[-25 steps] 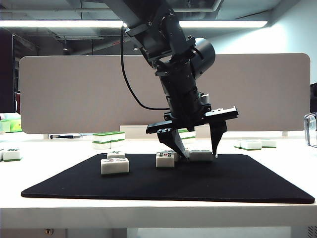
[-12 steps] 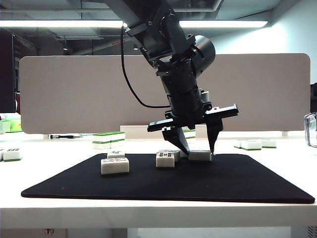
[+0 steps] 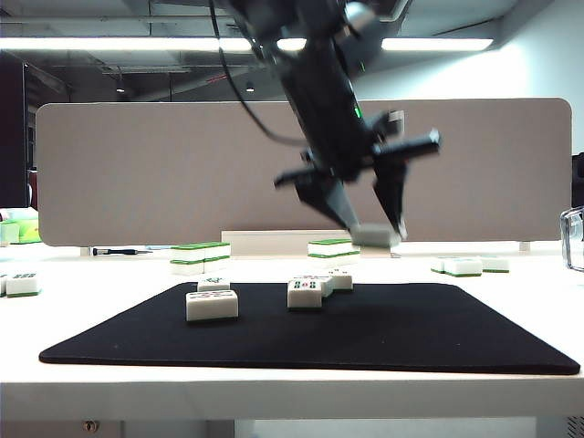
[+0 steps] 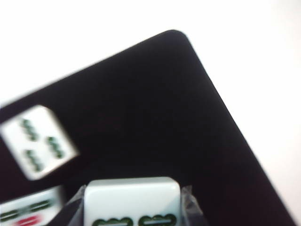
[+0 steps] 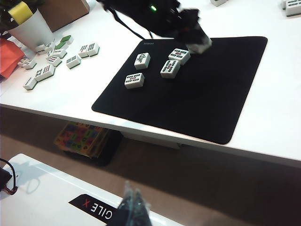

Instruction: Align six mahjong tiles in a row on the table.

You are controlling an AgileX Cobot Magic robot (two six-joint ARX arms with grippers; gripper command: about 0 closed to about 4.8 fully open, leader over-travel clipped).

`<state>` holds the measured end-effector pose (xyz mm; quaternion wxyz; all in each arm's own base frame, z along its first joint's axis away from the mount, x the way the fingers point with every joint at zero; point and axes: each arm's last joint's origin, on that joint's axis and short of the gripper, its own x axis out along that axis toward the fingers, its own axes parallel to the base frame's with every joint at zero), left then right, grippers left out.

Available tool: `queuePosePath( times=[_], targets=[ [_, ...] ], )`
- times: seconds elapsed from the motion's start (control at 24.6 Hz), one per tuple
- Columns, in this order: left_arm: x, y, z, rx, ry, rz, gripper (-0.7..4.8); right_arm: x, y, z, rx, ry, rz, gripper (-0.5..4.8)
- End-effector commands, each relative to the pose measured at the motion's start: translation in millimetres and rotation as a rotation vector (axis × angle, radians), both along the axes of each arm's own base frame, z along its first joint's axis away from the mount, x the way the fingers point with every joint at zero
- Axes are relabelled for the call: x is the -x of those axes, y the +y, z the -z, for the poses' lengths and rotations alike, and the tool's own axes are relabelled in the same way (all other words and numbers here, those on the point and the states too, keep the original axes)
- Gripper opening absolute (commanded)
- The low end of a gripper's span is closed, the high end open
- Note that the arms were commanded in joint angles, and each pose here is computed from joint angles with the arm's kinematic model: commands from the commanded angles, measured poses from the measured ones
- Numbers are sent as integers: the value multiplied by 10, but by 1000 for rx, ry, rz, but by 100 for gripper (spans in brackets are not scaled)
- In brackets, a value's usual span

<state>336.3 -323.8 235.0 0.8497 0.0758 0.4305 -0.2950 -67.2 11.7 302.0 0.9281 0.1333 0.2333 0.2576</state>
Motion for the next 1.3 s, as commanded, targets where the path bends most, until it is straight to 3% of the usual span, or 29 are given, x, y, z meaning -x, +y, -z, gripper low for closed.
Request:
queuePosePath(
  times=[0.04,0.16,0.28,0.37,0.57,0.89,1.3],
  targets=[
    [36,175,-193,-136,-78,160,204,24,-2,-4,1,-28,-1,-1],
    [17,336,-250,-220,-81,219,207,24,-2,-4,1,-27,-1,-1],
    [-61,604,-185,-363,-27,322,215,24,-2,-4,1,-27,-1,-1],
    [-100,677,-162,-393,-22,354,215,25,-2,-3,2,-26,-1,-1],
    [-207,832,-154,-394,-24,398,215,25,-2,-2,1,-25,-1,-1],
    [-339,915,35,-441,-45,574,215,25,-2,-1,1,-24,-1,-1],
    [-460,975,284,-449,10,585,215,25,-2,-1,1,-24,-1,-1]
  ],
)
